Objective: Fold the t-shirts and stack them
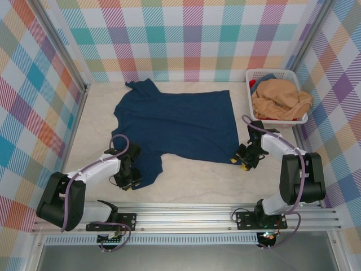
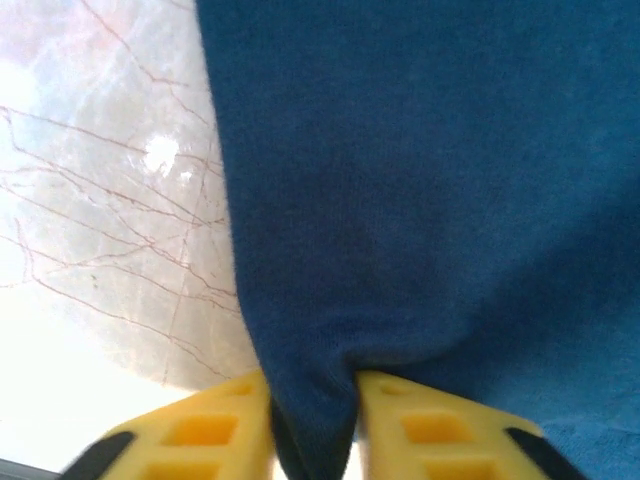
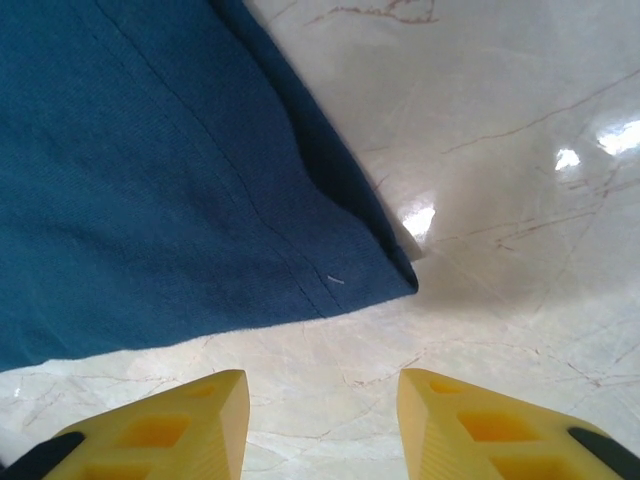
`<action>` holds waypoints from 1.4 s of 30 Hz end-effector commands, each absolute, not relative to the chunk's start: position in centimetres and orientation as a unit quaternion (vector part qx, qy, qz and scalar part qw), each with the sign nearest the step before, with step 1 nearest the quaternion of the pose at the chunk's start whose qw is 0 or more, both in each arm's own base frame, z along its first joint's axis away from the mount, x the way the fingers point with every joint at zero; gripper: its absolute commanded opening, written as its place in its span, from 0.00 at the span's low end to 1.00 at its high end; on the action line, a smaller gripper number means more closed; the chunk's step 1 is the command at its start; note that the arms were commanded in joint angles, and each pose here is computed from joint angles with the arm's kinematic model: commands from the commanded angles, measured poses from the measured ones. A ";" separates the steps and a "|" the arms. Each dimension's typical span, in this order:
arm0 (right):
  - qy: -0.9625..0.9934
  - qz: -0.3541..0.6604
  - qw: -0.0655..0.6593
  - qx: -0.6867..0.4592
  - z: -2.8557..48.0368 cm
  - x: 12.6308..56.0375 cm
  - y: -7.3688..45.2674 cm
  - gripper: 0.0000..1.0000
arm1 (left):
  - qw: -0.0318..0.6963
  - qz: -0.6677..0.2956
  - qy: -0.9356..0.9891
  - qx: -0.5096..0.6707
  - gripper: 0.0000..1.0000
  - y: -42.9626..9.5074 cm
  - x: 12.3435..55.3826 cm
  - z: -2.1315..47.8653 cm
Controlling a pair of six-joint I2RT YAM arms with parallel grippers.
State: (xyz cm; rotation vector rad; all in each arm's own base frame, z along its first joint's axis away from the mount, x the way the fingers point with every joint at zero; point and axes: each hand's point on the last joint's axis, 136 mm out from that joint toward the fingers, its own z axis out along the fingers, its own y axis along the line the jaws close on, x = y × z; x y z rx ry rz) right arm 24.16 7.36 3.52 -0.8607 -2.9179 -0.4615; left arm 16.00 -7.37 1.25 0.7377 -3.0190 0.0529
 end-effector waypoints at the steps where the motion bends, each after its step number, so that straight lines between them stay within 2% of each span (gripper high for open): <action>1: -0.948 -0.159 0.024 -0.274 3.4 25.1 7.5 0.39 | -0.025 0.044 -0.974 0.221 0.15 -8.4 17.9 1.6; 4: -0.949 -0.150 0.010 -0.276 3.2 25.6 7.1 0.38 | -0.041 0.060 -0.971 0.230 0.01 -8.8 18.3 3.2; 5: -0.950 -0.147 0.003 -0.275 3.2 25.8 6.9 0.38 | -0.043 0.064 -0.969 0.233 0.00 -8.8 18.3 3.7; 9: -0.952 -0.120 -0.015 -0.281 3.1 26.4 5.7 0.39 | -0.043 0.100 -0.964 0.243 0.00 -9.9 18.3 5.2; 13: -0.949 -0.088 -0.002 -0.303 2.5 25.5 4.3 0.40 | -0.047 0.113 -0.960 0.253 0.00 -10.1 18.3 6.1; 21: -0.938 -0.127 0.011 -0.321 1.3 26.2 5.6 0.31 | -0.073 0.105 -0.953 0.274 0.00 -9.1 18.0 7.7; 28: -0.935 -0.122 0.010 -0.334 1.6 24.7 5.4 0.34 | -0.074 0.112 -0.951 0.280 0.00 -9.1 17.8 7.9; 33: -0.930 -0.126 0.017 -0.344 0.5 25.0 5.7 0.23 | -0.075 0.113 -0.950 0.280 0.00 -9.1 17.8 8.1; 39: -0.932 -0.134 -0.014 -0.336 1.7 27.3 5.8 0.01 | -0.101 0.104 -0.948 0.284 0.00 -8.2 17.7 9.6; 42: -0.939 -0.133 -0.034 -0.314 3.6 27.9 6.3 0.00 | -0.117 0.115 -0.942 0.291 0.00 -7.9 17.4 11.0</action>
